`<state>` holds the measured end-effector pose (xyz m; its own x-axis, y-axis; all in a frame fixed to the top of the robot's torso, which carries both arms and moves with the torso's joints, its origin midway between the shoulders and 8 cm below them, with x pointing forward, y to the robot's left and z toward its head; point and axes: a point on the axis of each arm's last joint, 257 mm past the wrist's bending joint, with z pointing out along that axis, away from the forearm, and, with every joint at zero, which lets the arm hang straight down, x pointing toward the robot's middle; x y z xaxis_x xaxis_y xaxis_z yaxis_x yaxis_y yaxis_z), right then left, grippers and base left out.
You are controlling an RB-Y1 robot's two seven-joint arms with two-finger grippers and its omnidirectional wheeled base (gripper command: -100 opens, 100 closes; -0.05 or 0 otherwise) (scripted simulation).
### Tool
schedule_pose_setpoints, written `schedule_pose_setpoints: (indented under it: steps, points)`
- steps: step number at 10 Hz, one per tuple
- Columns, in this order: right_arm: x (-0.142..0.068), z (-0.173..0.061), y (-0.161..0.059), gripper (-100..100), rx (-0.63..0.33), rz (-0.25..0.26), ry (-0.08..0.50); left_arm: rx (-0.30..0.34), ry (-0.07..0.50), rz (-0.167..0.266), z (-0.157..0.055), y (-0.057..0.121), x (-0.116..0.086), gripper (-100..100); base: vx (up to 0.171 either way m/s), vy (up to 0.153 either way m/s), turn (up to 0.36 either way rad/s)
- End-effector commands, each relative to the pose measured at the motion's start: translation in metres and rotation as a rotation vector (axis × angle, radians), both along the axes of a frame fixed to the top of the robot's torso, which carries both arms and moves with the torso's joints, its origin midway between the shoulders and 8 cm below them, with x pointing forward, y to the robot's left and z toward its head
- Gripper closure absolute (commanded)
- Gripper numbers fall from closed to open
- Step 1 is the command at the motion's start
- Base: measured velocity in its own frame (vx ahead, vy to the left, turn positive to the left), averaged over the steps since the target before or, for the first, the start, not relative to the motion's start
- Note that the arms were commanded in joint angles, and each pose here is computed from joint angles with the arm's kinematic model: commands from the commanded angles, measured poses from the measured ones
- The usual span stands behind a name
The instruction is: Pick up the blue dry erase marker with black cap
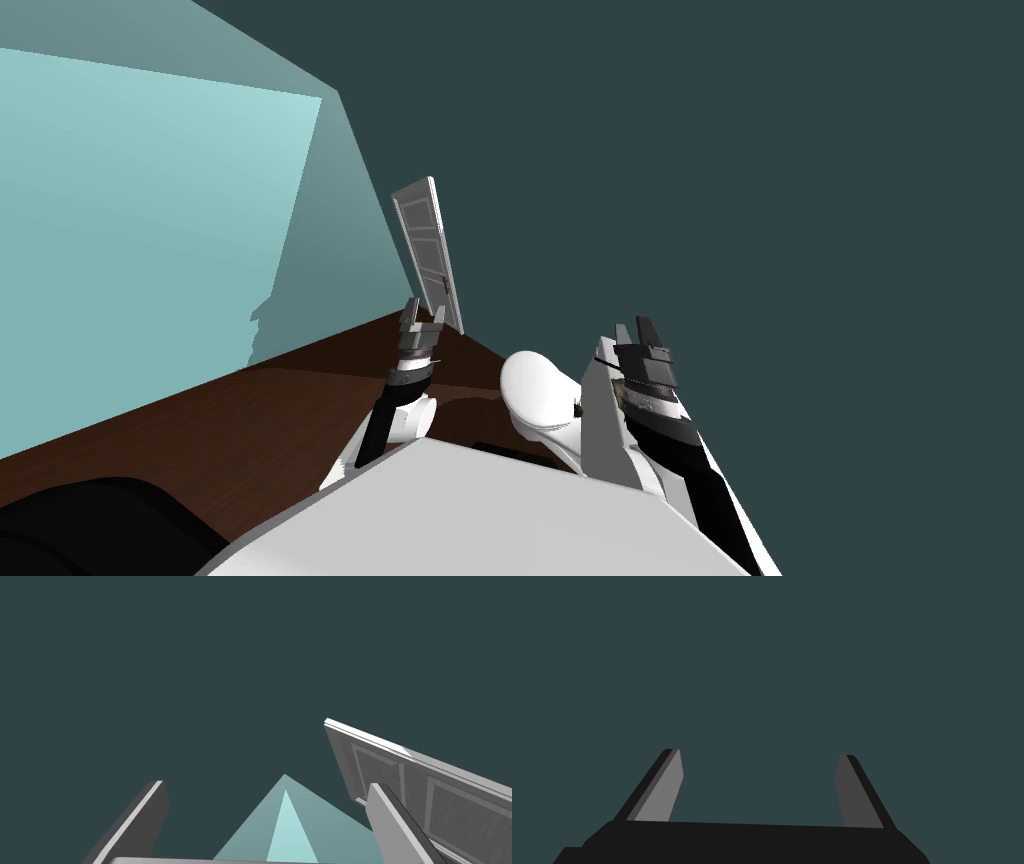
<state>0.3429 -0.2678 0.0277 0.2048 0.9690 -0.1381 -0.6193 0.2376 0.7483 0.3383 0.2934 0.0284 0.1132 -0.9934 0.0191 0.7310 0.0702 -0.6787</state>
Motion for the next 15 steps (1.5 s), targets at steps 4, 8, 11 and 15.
schedule_pose_setpoints:
  steps: [4,8,11,15]
  points:
    - [0.017,-0.035,0.007,-100,-0.153,0.001,0.1,0.0,0.0,0.0,0.0,0.0,0.0,0,-0.014,0.029,0.029]
    - [0.033,-0.081,0.005,-100,-0.322,-0.021,0.212,0.0,0.0,0.0,0.0,0.0,0.0,0,-0.03,0.047,0.034]
    - [0.042,-0.118,-0.003,-100,-0.457,-0.045,0.298,0.0,0.0,0.0,0.0,0.0,0.0,0,-0.027,0.053,0.043]
    - [0.052,-0.176,-0.027,-100,-0.689,-0.091,0.426,0.0,0.0,0.0,0.0,0.0,0.0,0,-0.04,0.074,0.049]
